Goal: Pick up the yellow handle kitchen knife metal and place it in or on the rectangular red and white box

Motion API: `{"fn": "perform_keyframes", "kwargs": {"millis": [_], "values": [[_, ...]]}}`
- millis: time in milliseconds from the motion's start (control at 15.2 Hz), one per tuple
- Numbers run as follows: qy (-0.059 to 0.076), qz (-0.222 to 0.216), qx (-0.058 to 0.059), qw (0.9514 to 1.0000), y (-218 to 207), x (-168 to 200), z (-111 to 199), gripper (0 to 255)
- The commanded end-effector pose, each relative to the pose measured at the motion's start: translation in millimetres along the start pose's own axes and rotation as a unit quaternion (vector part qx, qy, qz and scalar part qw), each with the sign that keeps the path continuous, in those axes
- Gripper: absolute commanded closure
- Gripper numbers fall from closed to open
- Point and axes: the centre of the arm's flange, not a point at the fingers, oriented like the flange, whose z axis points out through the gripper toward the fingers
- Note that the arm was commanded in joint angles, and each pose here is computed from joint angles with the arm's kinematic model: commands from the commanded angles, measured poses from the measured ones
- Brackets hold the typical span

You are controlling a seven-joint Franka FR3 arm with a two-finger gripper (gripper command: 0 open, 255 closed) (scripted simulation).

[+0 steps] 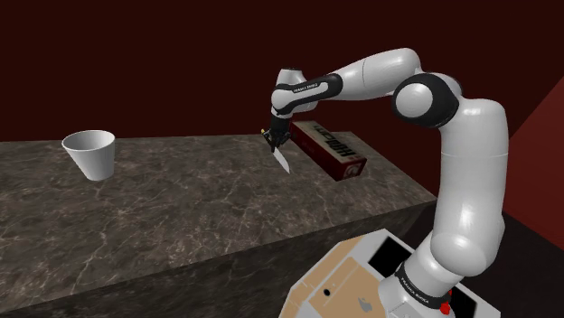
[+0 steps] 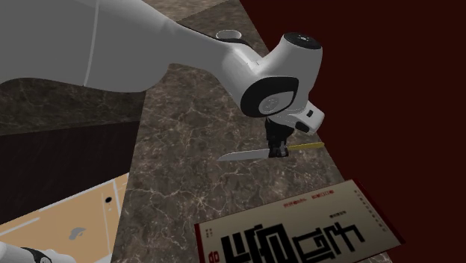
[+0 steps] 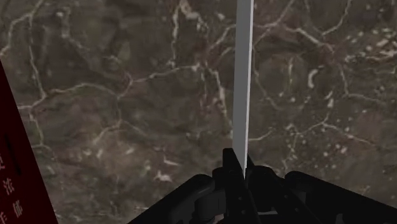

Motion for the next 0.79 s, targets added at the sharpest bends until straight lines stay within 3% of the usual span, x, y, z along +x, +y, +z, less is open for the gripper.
{"fn": "perform_keyframes", "kwargs": {"millis": [0,726], "values": [[0.000,0.000,0.000,1.0000,0.0,0.0,0.0,255],[0.000,0.000,0.000,1.0000,-1.0,-0.6,-52.8,255]]}}
